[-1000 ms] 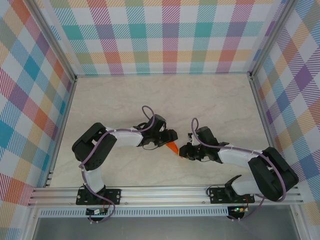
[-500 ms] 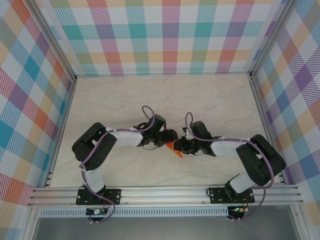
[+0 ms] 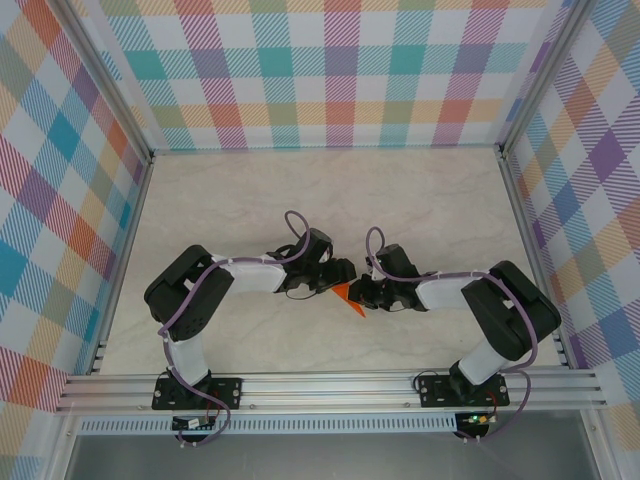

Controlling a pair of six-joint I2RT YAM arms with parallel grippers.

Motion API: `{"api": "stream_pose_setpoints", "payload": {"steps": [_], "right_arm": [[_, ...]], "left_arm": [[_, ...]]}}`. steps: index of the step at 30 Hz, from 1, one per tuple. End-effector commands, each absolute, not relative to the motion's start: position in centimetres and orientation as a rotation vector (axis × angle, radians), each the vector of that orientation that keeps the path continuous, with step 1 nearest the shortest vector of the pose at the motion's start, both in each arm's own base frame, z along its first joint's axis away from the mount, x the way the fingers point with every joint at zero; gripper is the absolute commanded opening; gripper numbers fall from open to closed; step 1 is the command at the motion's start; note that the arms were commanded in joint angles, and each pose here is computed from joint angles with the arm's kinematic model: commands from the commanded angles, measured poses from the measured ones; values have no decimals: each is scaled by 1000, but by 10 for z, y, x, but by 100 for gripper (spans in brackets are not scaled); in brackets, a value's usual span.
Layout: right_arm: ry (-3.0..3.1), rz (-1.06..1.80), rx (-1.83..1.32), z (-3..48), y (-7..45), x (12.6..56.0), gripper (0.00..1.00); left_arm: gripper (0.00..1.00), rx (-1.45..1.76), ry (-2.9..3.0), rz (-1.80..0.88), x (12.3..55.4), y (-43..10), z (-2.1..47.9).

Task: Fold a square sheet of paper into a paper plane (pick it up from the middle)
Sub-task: Fold the wing for the fifth time at the center of the table.

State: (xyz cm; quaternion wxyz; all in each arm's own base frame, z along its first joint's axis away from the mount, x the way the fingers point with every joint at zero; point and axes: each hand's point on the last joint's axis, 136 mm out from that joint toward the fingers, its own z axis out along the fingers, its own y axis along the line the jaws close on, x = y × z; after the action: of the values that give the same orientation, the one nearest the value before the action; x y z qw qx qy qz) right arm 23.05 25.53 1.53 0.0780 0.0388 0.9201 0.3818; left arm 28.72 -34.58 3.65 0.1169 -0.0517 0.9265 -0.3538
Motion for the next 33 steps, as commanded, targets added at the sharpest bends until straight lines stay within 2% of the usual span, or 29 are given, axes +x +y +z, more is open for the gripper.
{"api": "stream_pose_setpoints", "payload": {"steps": [1,6,9,12,17,21,26,33], "right_arm": [[2876,994,180,-16,233,209,14],[2766,1101,92,22,243,215,19],[2724,1030,49,37,233,216,28],[2715,995,-16,43,229,215,34],[2733,1041,-36,38,237,215,40],[2725,1125,-77,39,252,217,40],[2761,1047,-100,30,252,219,42],[2811,991,-86,16,247,216,31]], "left_arm": [[60,-146,2764,-874,285,-330,16],[60,-153,2769,-865,284,-329,13],[60,-158,2772,-871,284,-329,12],[60,-160,2772,-883,283,-330,11],[60,-163,2766,-899,284,-333,13],[60,-163,2765,-906,285,-333,14],[60,-164,2766,-904,284,-333,15],[60,-152,2768,-906,284,-334,16]]}}
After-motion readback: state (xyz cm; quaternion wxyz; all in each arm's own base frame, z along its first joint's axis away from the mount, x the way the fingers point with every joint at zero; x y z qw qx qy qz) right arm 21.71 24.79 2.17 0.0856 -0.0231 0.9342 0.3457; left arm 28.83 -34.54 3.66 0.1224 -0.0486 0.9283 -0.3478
